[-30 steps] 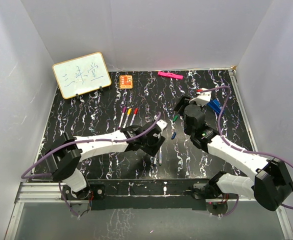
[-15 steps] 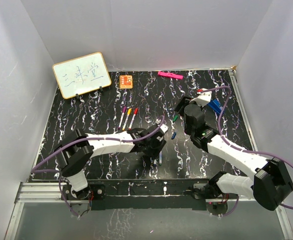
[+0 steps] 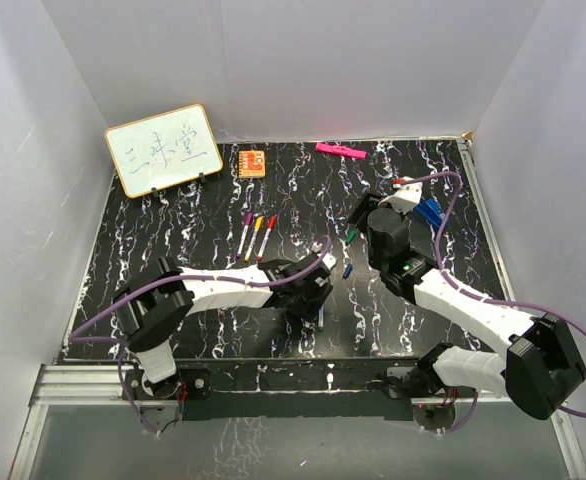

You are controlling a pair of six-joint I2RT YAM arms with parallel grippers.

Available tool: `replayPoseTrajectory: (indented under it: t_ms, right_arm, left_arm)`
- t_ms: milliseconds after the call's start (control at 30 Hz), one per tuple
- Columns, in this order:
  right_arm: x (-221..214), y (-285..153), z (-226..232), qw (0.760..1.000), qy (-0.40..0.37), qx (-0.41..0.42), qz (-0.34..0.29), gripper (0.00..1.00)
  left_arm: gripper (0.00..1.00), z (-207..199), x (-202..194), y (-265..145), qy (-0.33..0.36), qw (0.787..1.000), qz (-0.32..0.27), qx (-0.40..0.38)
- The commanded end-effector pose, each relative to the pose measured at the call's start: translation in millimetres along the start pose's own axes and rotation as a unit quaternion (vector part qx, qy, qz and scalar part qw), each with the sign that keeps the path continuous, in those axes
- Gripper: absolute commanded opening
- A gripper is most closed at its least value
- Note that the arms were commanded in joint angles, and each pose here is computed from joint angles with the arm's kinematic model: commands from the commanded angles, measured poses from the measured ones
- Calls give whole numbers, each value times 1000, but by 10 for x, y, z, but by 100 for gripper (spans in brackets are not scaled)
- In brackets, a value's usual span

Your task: Insert the pens into the pen caps

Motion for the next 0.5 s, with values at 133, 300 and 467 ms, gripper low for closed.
replayPoseTrajectory:
  t_ms: [133, 300, 467]
  right_arm:
    - [159, 10, 29, 999, 26, 3, -21, 53]
    - [140, 12, 20, 999, 31, 3, -19, 53]
    - [132, 10, 20, 999, 31, 5, -18, 53]
  left_arm:
    - [57, 238, -390, -2, 10, 994, 76, 73]
    - [51, 350, -533, 17, 15, 989, 100, 106]
    - [46, 414, -504, 48, 19, 988, 88, 122]
Point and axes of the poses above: each gripper's point midway between its finger pads, its own y axis out along the fingers, its own z axis along the line the jaws close on, x = y × z, the point moved 7 cm from there along -y, back along the fingers, and after that the axes turned 4 degrees about -y, right-handed, at the moved point
